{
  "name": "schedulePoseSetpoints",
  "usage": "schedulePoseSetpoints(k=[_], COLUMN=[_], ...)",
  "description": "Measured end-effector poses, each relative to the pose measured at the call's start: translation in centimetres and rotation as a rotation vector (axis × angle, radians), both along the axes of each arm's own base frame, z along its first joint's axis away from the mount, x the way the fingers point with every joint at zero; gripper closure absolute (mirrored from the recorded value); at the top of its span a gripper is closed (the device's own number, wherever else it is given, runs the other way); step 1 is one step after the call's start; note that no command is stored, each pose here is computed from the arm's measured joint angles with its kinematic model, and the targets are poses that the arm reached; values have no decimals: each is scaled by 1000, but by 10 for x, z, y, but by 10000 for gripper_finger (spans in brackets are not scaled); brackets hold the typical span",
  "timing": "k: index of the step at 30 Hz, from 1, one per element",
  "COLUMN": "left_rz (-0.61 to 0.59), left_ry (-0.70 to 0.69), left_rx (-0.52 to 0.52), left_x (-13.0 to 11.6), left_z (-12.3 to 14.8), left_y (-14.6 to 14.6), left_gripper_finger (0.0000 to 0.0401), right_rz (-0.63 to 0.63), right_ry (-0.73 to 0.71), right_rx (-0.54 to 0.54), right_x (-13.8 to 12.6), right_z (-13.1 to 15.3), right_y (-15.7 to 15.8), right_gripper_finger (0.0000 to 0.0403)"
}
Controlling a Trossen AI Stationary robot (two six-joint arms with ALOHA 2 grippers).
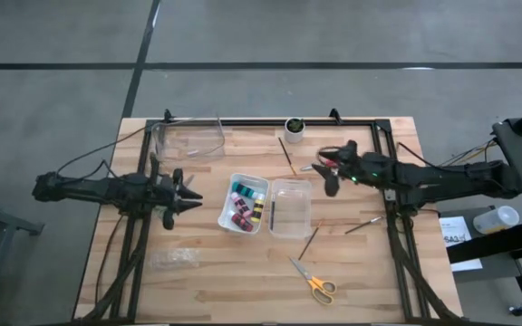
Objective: Pick & Place Paint Supplies
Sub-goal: Put the yellow paint brush into the bottom transparent bin
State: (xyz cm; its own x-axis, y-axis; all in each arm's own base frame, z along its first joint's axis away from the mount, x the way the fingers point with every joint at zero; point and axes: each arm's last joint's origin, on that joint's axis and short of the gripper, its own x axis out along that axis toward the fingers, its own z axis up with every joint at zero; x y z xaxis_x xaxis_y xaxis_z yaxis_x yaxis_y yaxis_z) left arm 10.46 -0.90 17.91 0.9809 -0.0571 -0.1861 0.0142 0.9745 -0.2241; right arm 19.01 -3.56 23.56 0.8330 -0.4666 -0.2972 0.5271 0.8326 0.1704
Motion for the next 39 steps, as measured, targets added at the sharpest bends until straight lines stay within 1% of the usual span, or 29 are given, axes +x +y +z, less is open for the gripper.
schedulePoseSetpoints(k=[3, 7, 13, 16, 20, 26, 30, 35, 39], left_rz=[0, 0, 0, -2, -4, -4, -4, -4, -4], left_ry=[70, 172, 323, 328, 327, 327, 326, 326, 326], left_rx=[7, 17, 31, 31, 30, 31, 30, 30, 30], left_x=[-1, -4, -11, -11, -11, -11, -11, -11, -11], left_z=[-7, -16, -29, -30, -30, -30, -30, -30, -30], left_y=[0, 0, 1, 1, 1, 1, 1, 1, 1], left_gripper_finger=[293, 293, 293, 293, 293, 293, 293, 293, 293], right_rz=[-51, -138, -205, -239, -298, -336, -371, -395, -397], right_ry=[105, 173, 292, 359, 481, 594, 652, 654, 633], right_rx=[27, 109, 152, 216, 313, 393, 448, 476, 464], right_x=[21, 49, 91, 110, 128, 152, 159, 161, 164], right_z=[4, 11, 16, 13, 4, -15, -27, -41, -57], right_y=[-13, -32, -61, -78, -99, -112, -112, -111, -109], right_gripper_finger=[159, 159, 159, 159, 159, 159, 159, 159, 159])
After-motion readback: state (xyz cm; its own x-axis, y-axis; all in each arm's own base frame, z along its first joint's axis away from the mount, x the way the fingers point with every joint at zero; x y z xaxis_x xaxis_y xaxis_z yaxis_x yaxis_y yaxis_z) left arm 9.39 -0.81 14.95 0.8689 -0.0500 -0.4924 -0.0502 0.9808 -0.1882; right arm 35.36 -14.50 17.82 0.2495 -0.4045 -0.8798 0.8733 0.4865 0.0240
